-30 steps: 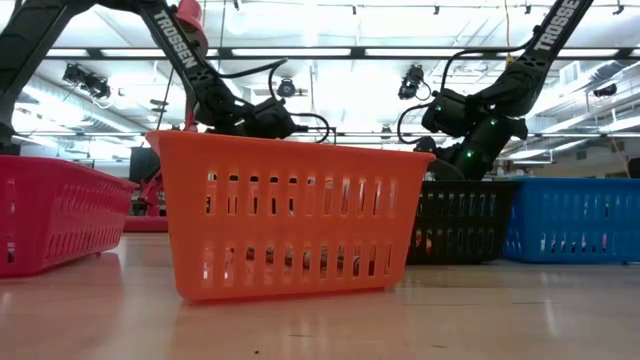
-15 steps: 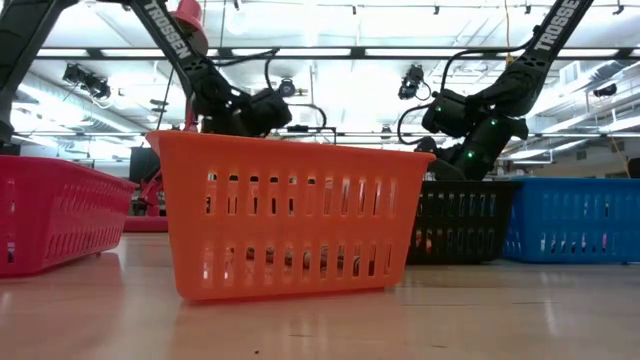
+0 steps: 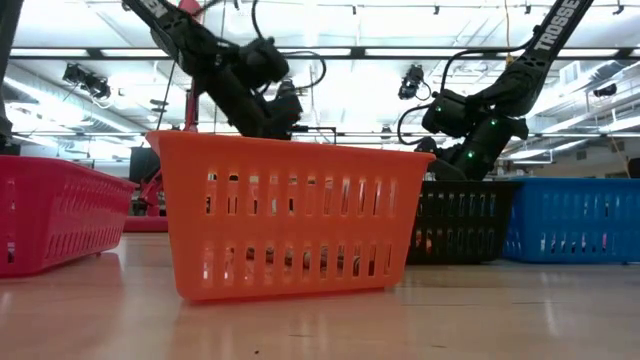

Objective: Sort crayons
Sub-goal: Put the black crayon into the blue bin

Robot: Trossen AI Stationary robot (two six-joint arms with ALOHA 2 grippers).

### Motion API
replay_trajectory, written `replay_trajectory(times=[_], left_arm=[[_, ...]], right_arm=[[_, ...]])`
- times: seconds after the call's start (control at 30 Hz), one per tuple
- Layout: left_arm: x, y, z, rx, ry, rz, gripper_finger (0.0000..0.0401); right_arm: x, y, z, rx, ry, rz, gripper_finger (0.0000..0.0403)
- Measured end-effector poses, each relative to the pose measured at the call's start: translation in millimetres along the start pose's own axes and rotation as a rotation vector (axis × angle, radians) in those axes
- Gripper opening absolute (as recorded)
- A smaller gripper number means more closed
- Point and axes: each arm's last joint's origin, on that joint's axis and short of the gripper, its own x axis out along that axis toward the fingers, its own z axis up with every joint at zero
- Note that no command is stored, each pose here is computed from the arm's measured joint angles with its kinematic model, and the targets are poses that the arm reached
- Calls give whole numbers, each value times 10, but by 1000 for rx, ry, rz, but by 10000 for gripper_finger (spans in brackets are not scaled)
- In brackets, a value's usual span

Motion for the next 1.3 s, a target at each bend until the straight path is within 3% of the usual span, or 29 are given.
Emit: replay_trajectory(times=[0.43,0.8,1.0,1.3], left_arm=[[-237,-353,111,29,-81,-80,29],[-269,-398,274,54,-256,-90,29],[-316,-531,372,123,-378,-116,29],[-442,-789,517,220,-592,-163,30]], right_arm=[[-107,34,60,-28,-50,39,89],[-492,459,252,-312,-500,265,89],[-633,579,230,-336,-704,324,89],[-726,747,259,-381,-839,395,89]])
